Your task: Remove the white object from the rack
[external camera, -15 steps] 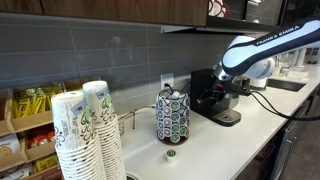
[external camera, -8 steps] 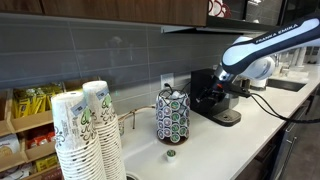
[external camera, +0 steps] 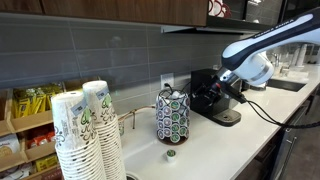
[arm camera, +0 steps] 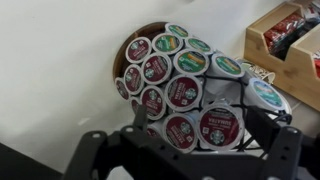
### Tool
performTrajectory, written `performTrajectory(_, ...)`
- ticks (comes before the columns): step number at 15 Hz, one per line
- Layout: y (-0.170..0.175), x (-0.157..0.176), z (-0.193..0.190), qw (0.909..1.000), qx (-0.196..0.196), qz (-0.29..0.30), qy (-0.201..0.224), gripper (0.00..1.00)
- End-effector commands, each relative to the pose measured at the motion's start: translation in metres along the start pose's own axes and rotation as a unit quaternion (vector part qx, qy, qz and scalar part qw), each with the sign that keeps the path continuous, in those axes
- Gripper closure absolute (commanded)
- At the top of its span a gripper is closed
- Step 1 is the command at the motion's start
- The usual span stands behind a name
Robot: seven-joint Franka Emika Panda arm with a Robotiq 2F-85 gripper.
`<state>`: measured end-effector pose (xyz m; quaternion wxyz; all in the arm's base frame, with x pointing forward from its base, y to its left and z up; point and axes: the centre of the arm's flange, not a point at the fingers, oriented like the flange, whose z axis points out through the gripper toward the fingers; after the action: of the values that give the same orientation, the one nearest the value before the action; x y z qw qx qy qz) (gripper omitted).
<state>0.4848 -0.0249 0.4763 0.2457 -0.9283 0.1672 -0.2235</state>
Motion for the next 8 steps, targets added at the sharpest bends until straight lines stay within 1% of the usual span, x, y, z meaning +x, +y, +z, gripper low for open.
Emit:
performTrajectory(1, 0.009, -0.009, 0.011, 0.9988, 0.045, 0.006, 0.018, 0.0)
performTrajectory(4, 0.013, -0.013, 0.015, 0.996, 0.082, 0.021, 0.03, 0.0)
performTrajectory(8, 0.016, -0.018, 0.022, 0.9916, 0.118, 0.036, 0.038, 0.0)
